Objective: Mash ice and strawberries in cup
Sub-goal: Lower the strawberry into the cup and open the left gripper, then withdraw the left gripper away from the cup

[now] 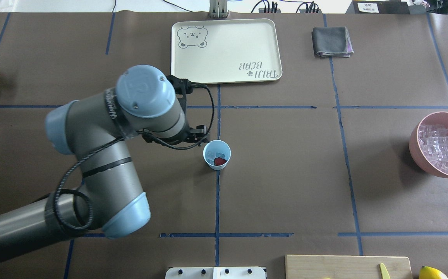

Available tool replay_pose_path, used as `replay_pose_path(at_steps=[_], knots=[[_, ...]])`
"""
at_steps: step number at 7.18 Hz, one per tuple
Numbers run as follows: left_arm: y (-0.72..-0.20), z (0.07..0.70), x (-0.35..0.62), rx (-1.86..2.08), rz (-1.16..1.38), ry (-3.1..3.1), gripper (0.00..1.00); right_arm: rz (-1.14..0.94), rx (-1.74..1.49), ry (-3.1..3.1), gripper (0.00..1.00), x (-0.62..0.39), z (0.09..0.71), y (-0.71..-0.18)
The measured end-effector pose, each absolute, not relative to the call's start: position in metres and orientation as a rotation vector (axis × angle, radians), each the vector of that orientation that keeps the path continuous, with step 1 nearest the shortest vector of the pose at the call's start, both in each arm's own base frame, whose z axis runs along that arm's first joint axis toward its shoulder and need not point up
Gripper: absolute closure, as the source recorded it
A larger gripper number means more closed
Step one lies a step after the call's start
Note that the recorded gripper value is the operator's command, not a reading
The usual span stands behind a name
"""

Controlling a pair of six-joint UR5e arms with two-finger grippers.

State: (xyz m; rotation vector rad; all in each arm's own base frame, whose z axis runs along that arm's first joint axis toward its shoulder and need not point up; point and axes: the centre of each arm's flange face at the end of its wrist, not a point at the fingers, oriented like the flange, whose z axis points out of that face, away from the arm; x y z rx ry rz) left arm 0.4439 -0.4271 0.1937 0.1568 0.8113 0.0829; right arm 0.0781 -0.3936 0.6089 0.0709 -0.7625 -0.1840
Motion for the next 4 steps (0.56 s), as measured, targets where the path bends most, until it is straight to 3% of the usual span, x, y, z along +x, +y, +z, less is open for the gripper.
replay_pose_path(at_steps=[4], knots=[[-0.475, 0.328, 0.231, 0.153, 0.29, 0.794, 0.0, -0.182, 0.07, -0.761, 0.01, 0.078, 0.609, -0.393]])
